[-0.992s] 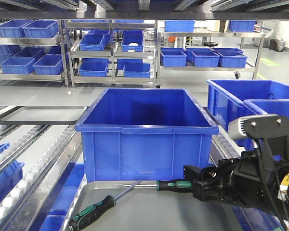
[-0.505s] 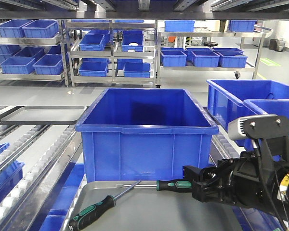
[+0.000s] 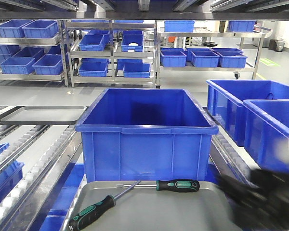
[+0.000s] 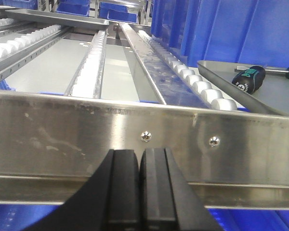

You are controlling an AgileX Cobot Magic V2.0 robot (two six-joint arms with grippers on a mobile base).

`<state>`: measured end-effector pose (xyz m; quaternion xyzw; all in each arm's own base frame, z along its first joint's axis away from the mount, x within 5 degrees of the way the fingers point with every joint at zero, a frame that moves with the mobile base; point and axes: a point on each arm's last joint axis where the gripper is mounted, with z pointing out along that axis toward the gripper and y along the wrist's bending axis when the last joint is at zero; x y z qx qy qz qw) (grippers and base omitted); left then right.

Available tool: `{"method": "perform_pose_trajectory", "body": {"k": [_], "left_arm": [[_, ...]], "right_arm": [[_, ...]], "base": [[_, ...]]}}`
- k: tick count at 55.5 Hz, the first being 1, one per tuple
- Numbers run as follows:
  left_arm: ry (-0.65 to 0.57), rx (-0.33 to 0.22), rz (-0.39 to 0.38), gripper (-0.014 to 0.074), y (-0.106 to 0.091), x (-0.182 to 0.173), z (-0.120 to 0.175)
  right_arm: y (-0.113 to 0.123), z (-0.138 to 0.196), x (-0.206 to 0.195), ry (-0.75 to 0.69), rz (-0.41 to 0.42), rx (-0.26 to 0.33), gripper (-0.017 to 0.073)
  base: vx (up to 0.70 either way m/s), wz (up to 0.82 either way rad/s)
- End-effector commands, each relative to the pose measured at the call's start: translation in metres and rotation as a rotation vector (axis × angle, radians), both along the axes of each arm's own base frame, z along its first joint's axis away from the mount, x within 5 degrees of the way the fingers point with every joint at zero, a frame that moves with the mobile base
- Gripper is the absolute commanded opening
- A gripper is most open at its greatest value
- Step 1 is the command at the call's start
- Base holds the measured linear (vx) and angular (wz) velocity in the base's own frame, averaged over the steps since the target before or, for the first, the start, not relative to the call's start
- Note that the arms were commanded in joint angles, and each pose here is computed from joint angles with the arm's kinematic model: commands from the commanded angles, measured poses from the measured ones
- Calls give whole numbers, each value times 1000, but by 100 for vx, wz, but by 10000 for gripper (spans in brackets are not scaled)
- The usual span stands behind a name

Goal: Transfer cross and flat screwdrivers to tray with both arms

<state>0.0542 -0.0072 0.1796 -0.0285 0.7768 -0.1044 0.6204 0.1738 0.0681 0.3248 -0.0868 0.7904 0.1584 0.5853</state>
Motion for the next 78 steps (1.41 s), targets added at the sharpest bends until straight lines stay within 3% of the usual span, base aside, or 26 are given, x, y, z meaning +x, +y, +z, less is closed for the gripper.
{"method": "perform_pose_trajectory", "body": {"k": [1, 9, 18, 23, 29, 39, 78], "left_arm": [[-103, -21, 1, -6, 0, 0, 15], [-103, -21, 1, -6, 0, 0, 15], [-103, -21, 1, -6, 0, 0, 15], [-103, -21, 1, -6, 0, 0, 15], [-103, -21, 1, -6, 0, 0, 15], [-105, -21, 1, -6, 0, 0, 15], [-106, -21, 1, -6, 0, 0, 16]], "right_arm": [[-19, -4, -18, -129, -79, 97, 360], [-46, -25, -61, -242, -180, 103, 222], [-59, -45, -98, -364, -248, 5, 66], [-61, -61, -109, -372, -255, -7, -10], [-63, -90, -117, -358, -270, -18, -12], [-69, -126, -117, -323, -375, -38, -10], [-70, -128, -117, -299, -395, -45, -10]], "base": [[0, 0], [0, 0], [0, 0], [0, 0], [0, 0], [0, 0], [0, 0]]}}
